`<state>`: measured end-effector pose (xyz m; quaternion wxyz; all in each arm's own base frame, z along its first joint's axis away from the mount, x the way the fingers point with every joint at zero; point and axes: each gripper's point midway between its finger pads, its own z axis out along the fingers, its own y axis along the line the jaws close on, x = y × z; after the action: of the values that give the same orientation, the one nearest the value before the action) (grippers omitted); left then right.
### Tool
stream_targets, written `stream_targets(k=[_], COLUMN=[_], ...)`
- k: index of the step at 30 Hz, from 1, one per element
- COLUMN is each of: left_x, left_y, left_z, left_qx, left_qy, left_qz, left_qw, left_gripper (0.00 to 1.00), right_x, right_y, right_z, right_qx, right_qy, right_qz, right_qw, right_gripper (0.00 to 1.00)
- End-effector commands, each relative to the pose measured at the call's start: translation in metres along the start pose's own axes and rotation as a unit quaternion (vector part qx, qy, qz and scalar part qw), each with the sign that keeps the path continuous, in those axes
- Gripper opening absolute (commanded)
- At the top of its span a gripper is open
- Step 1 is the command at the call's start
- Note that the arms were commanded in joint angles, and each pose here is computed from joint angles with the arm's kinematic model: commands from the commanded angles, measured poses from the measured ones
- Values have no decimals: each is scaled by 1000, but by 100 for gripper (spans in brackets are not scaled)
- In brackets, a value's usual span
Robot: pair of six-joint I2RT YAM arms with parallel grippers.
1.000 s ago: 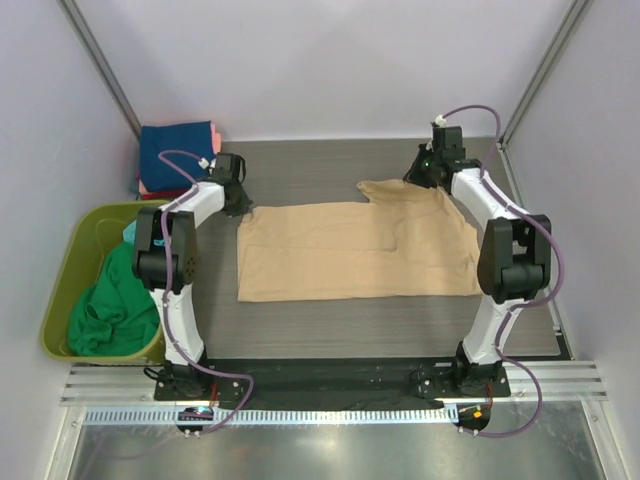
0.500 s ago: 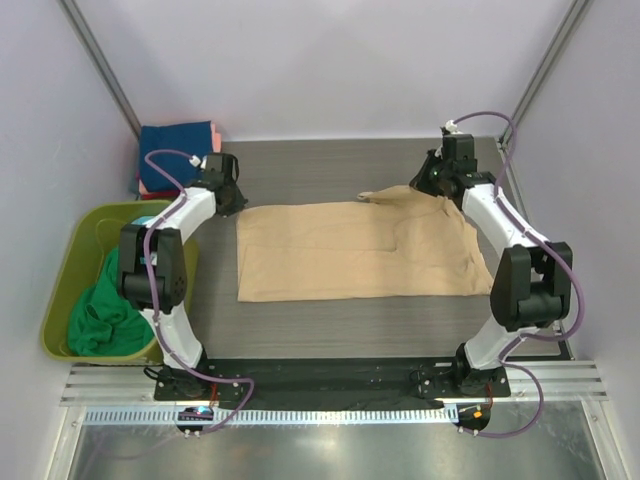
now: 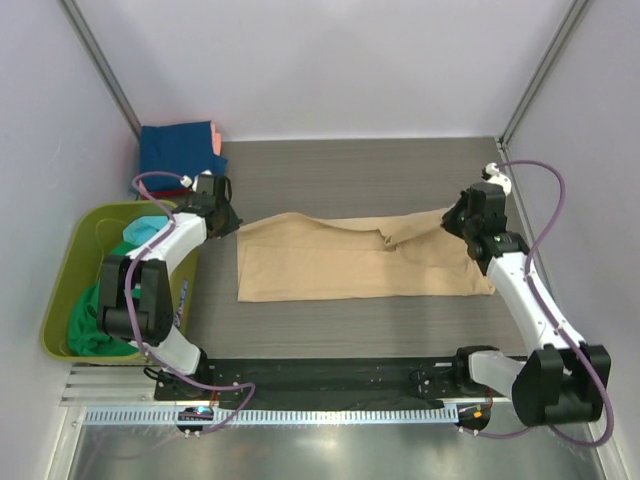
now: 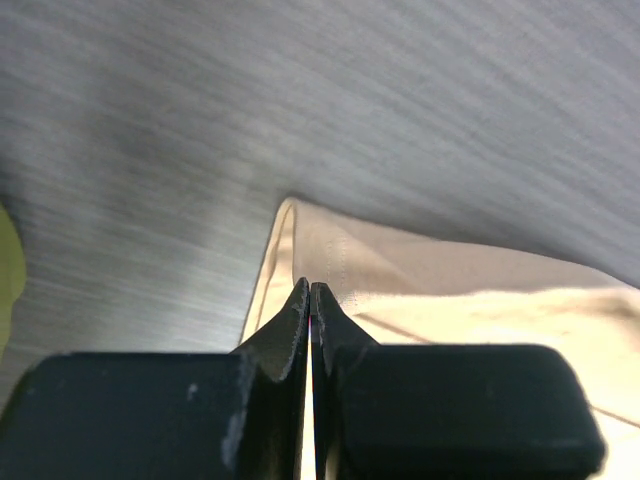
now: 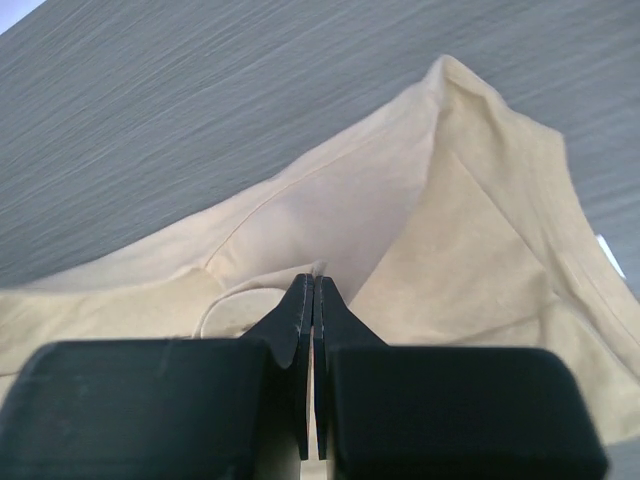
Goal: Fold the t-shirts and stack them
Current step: Fold the tshirt
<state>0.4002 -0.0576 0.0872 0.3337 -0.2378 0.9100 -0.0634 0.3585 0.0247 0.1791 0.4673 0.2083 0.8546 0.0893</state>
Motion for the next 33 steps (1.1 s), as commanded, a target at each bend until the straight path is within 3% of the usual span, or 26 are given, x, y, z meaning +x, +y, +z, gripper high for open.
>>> stream_targets(k=[1,15,16,17,18,19,20,22,27,33], left_x=[-4,7,9,6,7,3,4,2,11,67], left_y=[-3,11,12,13,16,16,17,14,-13,-67], left_z=[-9,-28,-29,-33,-35,-40,-41,-47,-53,-24], left_qx=[16,9,7,4,-1,-2,-2,0,17,65], left_qy=[-26,-40,-40,-44,-44,-54,-56,-66,-71,7], left_qz=[-14,-15,-18,-23,-26,-35,-36,-31,23,94], left_qw=[999,999,999,999,999,998,998,997,997,993], left_gripper=[0,2,10,19,41,51,60,63,63,61], right_x=[-13,34,40,42,52,55,62,64,59,108], right_y=[-18,-86,-89,-100,-105,-111,-115,-113,-74,-48], right_z=[-22,-57,-57,-58,-56,-54,-52,-48,-31,6], right_qx=[30,127,132,150,156,165,169,160,66,63], right_qy=[-65,-91,-86,-85,-76,-73,-63,-51,-23,91], right_qz=[25,106,114,126,131,146,152,162,164,148], right_qw=[997,982,981,977,976,973,972,972,984,983], right_gripper=[1,1,5,31,50,81,88,95,95,95])
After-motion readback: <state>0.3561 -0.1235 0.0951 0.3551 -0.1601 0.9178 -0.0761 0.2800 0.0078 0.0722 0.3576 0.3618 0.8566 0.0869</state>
